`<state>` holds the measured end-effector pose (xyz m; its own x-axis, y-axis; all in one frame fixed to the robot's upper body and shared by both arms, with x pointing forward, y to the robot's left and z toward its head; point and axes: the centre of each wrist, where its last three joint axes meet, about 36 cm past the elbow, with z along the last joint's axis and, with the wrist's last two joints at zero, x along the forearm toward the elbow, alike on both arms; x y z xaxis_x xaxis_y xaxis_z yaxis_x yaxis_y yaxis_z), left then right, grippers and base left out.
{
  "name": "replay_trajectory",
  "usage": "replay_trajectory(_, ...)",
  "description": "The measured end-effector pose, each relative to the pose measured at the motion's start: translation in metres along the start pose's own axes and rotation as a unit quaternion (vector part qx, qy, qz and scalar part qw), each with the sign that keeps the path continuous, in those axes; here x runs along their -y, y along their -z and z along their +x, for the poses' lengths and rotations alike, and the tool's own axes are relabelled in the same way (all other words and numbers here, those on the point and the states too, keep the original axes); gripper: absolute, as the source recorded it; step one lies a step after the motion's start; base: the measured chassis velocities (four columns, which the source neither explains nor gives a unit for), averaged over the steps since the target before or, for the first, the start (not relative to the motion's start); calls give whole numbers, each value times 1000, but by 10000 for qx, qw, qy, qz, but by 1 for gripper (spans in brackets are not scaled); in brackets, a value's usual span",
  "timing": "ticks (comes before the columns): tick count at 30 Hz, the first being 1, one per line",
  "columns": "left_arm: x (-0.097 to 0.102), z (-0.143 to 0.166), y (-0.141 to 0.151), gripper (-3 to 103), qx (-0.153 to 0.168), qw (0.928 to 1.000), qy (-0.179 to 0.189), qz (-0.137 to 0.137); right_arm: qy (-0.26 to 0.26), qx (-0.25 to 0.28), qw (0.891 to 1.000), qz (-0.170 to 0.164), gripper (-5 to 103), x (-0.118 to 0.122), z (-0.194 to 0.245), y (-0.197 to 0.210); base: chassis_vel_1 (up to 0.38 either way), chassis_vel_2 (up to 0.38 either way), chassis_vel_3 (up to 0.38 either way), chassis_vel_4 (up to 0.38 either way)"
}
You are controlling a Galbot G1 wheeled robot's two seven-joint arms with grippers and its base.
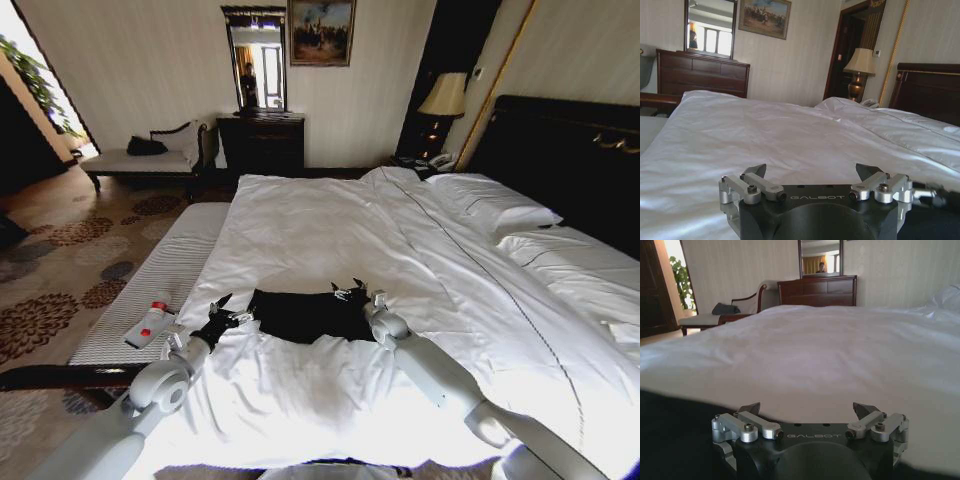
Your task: Fold the clothes on the bed.
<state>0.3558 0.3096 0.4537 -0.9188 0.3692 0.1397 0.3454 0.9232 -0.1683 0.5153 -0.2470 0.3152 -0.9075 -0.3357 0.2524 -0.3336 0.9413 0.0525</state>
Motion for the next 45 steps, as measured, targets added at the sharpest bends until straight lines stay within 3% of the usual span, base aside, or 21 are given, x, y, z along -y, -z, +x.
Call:
replay_trajectory(10, 9, 8, -1, 100, -10, 9999, 110, 39, 127, -213, 9996, 142, 100, -16, 50, -40, 0, 0, 0, 0)
replay_trajectory(21, 19, 31, -2, 100, 72, 9991, 426, -36, -280, 123, 9995, 22, 100, 14, 81, -10, 0, 0, 0, 0)
replay_trajectory(25, 25, 42, -1, 100, 124, 9984, 541, -82, -387, 99, 9985, -369, 100, 16, 103, 3, 0, 0, 0, 0)
replay_trajectory(28, 35, 59, -4, 100, 202, 9978, 567, -287, -420, -20, 9925, -1145, 100, 12, 130, 28, 0, 0, 0, 0)
replay_trajectory(30, 37, 63, -5, 100, 228, 9975, 577, -327, -439, -49, 9902, -1323, 100, 12, 137, 35, 0, 0, 0, 0)
replay_trajectory(34, 47, 84, -7, 100, 386, 9959, 696, -421, -521, -355, 9755, -2110, 100, 13, 165, 57, 0, 0, 0, 0)
replay_trajectory(35, 47, 84, -7, 100, 386, 9959, 696, -421, -521, -355, 9755, -2110, 100, 13, 165, 57, 0, 0, 0, 0)
replay_trajectory(39, 51, 108, -6, 100, 479, 9946, 701, -589, -550, -639, 9571, -2771, 100, 26, 182, 63, 0, 0, 0, 0)
replay_trajectory(45, 50, 124, 3, 100, 498, 9937, 799, -604, -582, -791, 9391, -3294, 100, 42, 190, 49, 0, 0, 0, 0)
